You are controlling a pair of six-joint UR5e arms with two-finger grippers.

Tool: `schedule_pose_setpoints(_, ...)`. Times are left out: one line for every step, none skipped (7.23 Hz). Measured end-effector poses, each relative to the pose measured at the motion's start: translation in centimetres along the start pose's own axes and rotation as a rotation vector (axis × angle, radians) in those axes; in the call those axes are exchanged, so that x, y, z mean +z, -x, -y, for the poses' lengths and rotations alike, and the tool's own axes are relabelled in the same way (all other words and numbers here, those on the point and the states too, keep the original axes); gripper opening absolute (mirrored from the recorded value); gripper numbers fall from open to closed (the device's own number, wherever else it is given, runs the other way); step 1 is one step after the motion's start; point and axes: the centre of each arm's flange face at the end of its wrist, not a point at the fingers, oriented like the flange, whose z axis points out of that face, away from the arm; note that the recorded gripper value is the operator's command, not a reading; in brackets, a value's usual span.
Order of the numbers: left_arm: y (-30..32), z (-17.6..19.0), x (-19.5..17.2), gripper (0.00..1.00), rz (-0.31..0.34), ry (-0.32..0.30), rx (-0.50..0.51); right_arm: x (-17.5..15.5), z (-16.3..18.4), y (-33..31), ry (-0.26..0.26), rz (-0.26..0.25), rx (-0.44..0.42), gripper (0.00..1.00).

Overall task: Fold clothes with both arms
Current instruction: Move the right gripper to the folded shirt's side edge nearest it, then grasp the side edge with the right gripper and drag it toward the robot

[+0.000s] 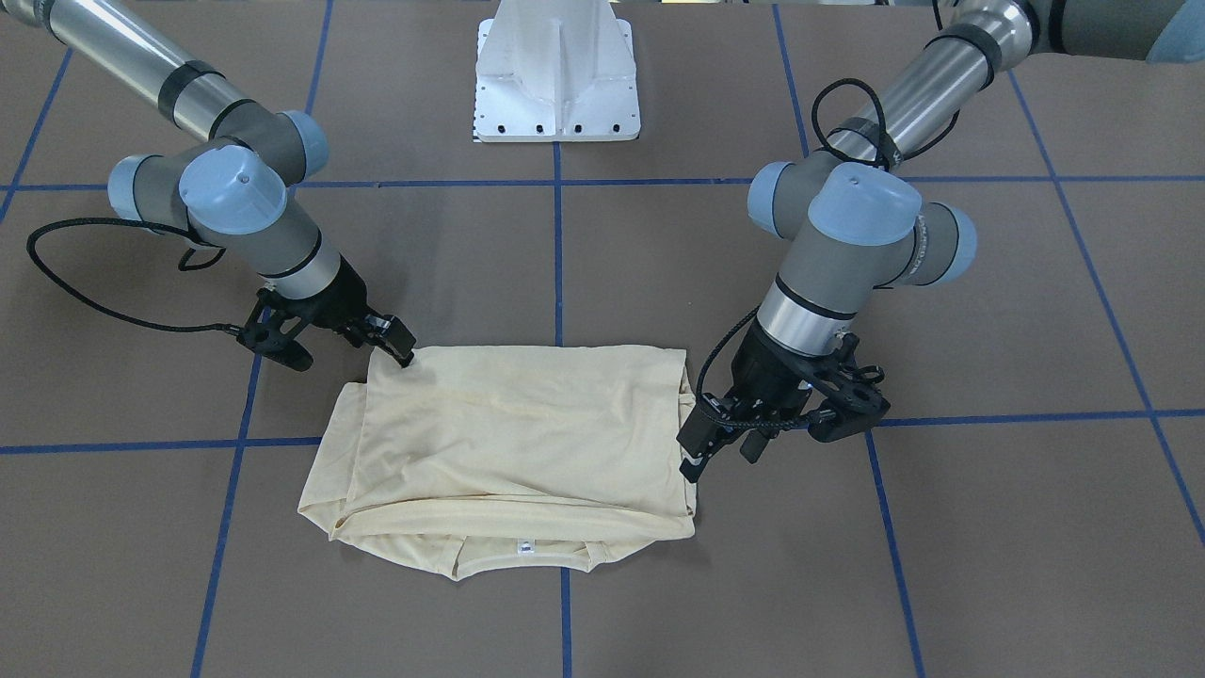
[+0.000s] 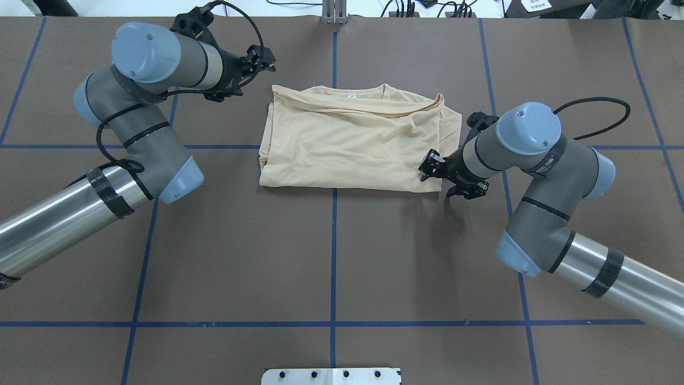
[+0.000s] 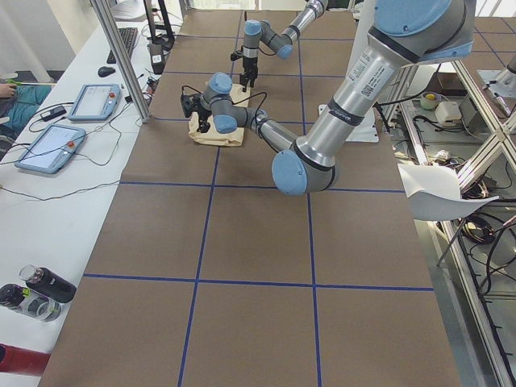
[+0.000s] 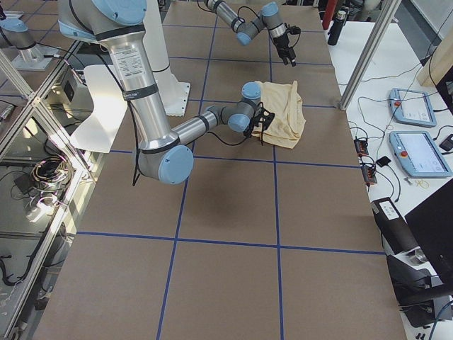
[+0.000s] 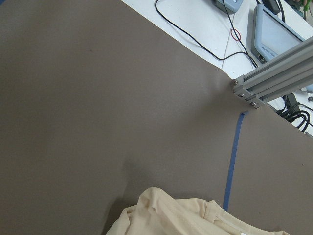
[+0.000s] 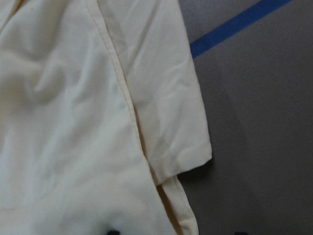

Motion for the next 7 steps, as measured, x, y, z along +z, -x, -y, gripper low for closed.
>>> schedule_pose_setpoints(0.3,0.0,0.1,1.0,0.004,0.0,-0.001,-0.1,0.0,0.2,-0.001,0.002,0.0,0.0)
schedule_pose_setpoints(0.6,0.0,0.2,1.0,0.009,-0.001,-0.002,-0.1,0.0,0.3,-0.003,0.004,-0.001,0.0)
schedule_pose_setpoints(0.8,0.0,0.3,1.0,0.011,-0.002,-0.002,-0.1,-0.1,0.3,-0.004,0.005,-0.002,0.0)
schedule_pose_setpoints(0.8,0.0,0.3,1.0,0.011,-0.002,-0.002,-0.2,-0.2,0.4,0.001,0.007,-0.004,0.0)
schedule_pose_setpoints(0.8,0.0,0.2,1.0,0.011,-0.002,-0.001,-0.5,-0.8,0.6,0.011,0.014,-0.012,0.0)
schedule_pose_setpoints(0.8,0.0,0.2,1.0,0.011,-0.002,-0.001,-1.1,-2.3,0.9,0.029,0.031,-0.03,0.0)
schedule_pose_setpoints(0.9,0.1,0.1,1.0,0.011,-0.003,-0.001,-2.0,-5.0,1.4,0.059,0.057,-0.06,0.0)
